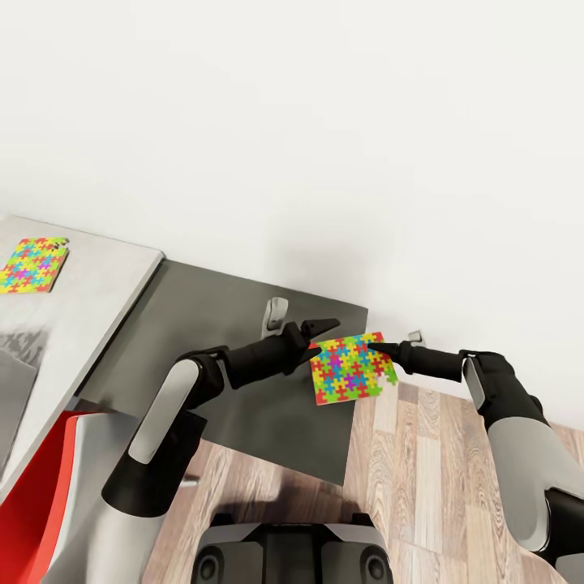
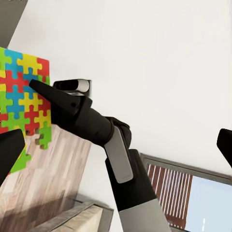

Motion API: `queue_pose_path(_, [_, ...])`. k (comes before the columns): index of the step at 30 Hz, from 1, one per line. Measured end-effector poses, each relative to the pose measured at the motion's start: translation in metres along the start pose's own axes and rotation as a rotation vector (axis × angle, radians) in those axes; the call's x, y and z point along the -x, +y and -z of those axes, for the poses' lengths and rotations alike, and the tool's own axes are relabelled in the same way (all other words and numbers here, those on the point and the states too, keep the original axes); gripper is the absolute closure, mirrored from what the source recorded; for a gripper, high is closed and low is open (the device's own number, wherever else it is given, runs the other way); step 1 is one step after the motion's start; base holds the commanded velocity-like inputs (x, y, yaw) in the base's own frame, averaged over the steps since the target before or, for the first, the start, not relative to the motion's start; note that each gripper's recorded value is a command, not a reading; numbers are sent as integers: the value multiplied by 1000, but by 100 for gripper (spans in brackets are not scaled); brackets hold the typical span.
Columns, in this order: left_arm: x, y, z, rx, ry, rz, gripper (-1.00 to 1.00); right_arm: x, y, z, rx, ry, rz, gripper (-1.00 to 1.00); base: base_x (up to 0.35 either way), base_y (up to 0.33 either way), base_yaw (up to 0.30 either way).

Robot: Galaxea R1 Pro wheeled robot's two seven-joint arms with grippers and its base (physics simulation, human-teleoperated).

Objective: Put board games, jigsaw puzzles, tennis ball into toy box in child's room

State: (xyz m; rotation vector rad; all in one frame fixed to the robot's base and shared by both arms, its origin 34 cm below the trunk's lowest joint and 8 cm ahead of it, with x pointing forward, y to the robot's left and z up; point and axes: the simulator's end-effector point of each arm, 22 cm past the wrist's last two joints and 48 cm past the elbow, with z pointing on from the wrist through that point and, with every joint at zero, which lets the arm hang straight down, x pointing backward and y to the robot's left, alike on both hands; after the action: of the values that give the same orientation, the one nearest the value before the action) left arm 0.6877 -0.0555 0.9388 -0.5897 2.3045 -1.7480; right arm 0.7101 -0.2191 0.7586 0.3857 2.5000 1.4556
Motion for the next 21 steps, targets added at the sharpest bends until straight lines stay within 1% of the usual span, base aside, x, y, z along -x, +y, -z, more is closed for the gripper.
queue_pose_path(4, [1, -3, 1, -1, -2, -5, -100, 4, 3, 3, -11, -6, 33, 100, 0, 0, 0])
queue_pose_path(21, [-1, -16, 7, -10, 4, -34, -100, 12, 19, 13, 1, -29, 60, 100, 0, 0, 0])
